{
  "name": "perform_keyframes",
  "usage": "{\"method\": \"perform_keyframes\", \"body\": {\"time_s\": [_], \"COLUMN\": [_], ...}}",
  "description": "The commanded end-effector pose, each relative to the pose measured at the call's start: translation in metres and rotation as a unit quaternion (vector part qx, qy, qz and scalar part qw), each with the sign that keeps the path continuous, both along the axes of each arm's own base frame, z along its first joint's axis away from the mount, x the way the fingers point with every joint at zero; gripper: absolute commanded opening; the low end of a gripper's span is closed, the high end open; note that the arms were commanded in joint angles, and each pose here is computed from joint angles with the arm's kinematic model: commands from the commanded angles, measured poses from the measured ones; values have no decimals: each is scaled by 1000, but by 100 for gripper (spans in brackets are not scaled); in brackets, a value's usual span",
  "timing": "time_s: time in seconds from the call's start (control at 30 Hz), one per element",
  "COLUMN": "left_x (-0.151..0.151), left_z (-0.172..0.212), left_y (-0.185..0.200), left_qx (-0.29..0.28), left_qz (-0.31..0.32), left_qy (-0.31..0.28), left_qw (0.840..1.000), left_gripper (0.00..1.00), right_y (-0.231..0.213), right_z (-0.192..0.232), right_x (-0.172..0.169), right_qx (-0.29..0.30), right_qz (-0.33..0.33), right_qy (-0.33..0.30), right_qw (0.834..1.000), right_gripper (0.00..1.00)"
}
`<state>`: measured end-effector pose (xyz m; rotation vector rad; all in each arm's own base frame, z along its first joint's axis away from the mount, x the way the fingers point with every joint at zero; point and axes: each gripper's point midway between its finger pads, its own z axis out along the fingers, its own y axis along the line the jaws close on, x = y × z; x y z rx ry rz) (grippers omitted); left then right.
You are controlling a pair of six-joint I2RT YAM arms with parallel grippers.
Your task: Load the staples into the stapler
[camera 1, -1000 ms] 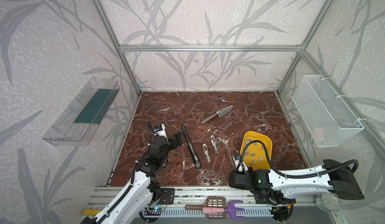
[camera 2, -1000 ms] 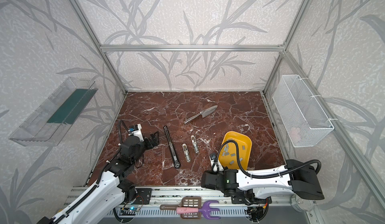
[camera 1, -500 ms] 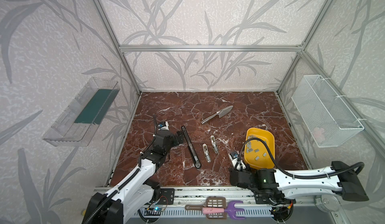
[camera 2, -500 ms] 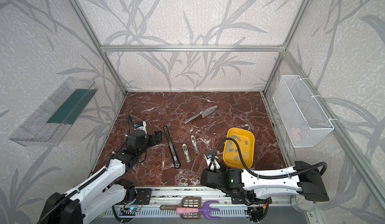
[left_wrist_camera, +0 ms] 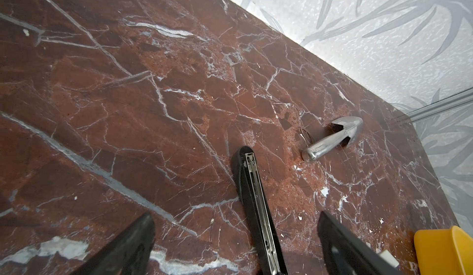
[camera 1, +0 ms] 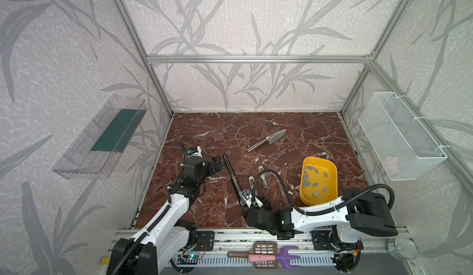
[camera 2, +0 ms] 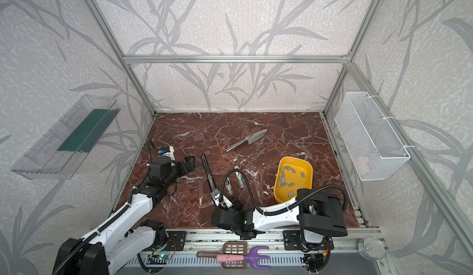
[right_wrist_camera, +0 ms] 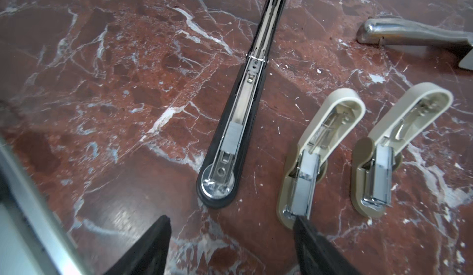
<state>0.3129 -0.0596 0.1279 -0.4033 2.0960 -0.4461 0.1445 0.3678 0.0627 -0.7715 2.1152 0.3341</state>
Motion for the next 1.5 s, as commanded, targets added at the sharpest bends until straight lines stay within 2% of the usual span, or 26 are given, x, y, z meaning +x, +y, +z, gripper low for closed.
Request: {"method": "perform_keyframes", "body": {"time_s": [0.0,0.23,0.37,0.63,0.9,1.13,1.4,1.47], "left_x": [-3,-4,-4,-6,-7,-4,0,0], "left_z": [-1,-1,-1,-3,-17,-29,-37,-39], "left_y": [1,1,1,-6,-21,-32,-42,-42], "left_qx": [2,2,1,-12,-28,-48,-77,-81], "left_qz": [-3,-4,-5,-21,-58,-82,-94,-92], "left_qy": [-2,-7,-7,-7,16,29,39,42], "left_qw": [1000,1000,1000,1000,998,995,992,992], "left_gripper": [99,99,99,99,96,95,94,94], "right_y": [19,30,33,32,32,30,27,27], "right_z": [16,1,-8,-22,-21,-24,-33,-33], "right_x": [12,17,24,33,35,37,38,38], "right_qx": [50,40,38,27,48,51,42,43], "right_qz": [-1,4,-4,-23,-24,-31,-39,-39], "right_qy": [-14,-18,-19,-24,-38,-44,-41,-42], "right_qw": [999,999,999,999,998,997,998,997], "right_gripper": [73,70,61,53,38,31,32,27]}}
